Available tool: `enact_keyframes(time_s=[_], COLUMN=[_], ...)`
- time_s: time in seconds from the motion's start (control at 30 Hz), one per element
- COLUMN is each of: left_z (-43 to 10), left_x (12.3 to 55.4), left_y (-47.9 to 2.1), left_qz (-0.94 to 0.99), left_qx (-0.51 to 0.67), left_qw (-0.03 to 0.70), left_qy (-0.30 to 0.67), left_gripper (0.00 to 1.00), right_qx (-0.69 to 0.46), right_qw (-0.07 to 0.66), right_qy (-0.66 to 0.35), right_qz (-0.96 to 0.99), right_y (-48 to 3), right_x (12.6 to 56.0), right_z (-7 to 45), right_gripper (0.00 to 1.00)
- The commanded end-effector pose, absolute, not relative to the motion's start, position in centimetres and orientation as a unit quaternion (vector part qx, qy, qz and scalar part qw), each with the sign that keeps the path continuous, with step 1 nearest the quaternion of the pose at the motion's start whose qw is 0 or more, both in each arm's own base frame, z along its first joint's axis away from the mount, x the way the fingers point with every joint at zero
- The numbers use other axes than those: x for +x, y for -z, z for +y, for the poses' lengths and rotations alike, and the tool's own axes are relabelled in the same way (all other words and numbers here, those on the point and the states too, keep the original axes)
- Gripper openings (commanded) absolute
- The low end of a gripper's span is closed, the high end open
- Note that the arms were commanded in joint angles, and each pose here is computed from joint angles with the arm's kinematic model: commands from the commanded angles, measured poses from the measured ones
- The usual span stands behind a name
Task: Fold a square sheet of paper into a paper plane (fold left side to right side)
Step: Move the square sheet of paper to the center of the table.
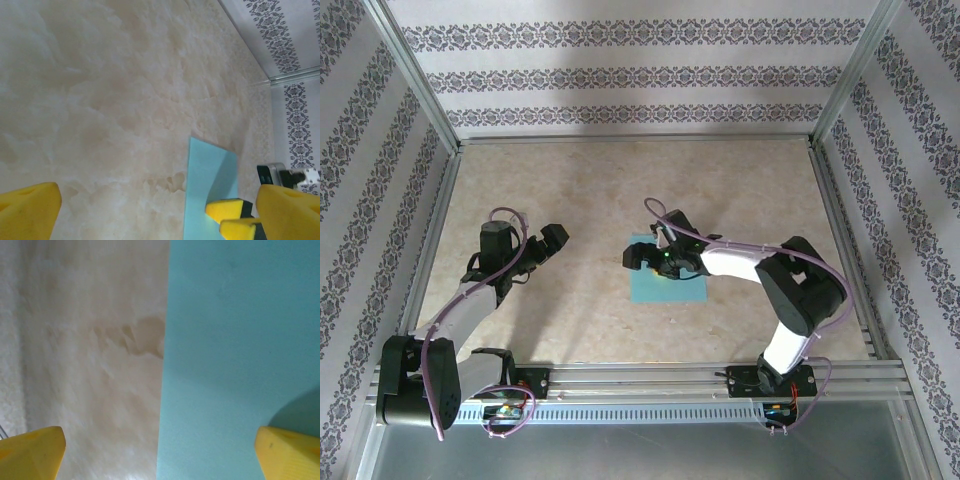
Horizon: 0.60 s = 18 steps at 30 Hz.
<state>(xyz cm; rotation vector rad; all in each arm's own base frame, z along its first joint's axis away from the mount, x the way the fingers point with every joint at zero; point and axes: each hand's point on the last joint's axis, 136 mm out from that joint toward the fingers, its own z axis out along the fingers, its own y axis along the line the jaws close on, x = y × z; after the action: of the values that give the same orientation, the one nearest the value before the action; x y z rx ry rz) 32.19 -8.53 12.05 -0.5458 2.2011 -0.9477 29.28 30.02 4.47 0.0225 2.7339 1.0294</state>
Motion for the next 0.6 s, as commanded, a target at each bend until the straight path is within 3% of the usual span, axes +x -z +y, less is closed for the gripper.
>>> enact_keyframes(time_s=[0.0, 0.33, 0.57], left_z=[-9.0, -10.3, -14.8], left_x=[32.4, 32.2, 31.8], left_y=[-13.1, -12.7, -12.8], left_qz=[0.842, 0.847, 0.846], left_qx=[-0.199, -0.194, -0.152], left_qw=[0.34, 0.318, 0.281], left_qy=[0.367, 0.379, 0.426], left_gripper=[1.0, 1.0, 0.99], right_qx=[0.032, -0.007, -0.004], right_qw=[0.127, 0.156, 0.206], right_qy=[-0.349, -0.37, -0.315], right_qz=[0.928, 0.916, 0.927], right_y=[-4.2, -7.7, -9.9], right_x=[31.1, 33.0, 34.9], right_z=[31.4, 34.4, 28.6], right_gripper=[0.98, 0.97, 0.98])
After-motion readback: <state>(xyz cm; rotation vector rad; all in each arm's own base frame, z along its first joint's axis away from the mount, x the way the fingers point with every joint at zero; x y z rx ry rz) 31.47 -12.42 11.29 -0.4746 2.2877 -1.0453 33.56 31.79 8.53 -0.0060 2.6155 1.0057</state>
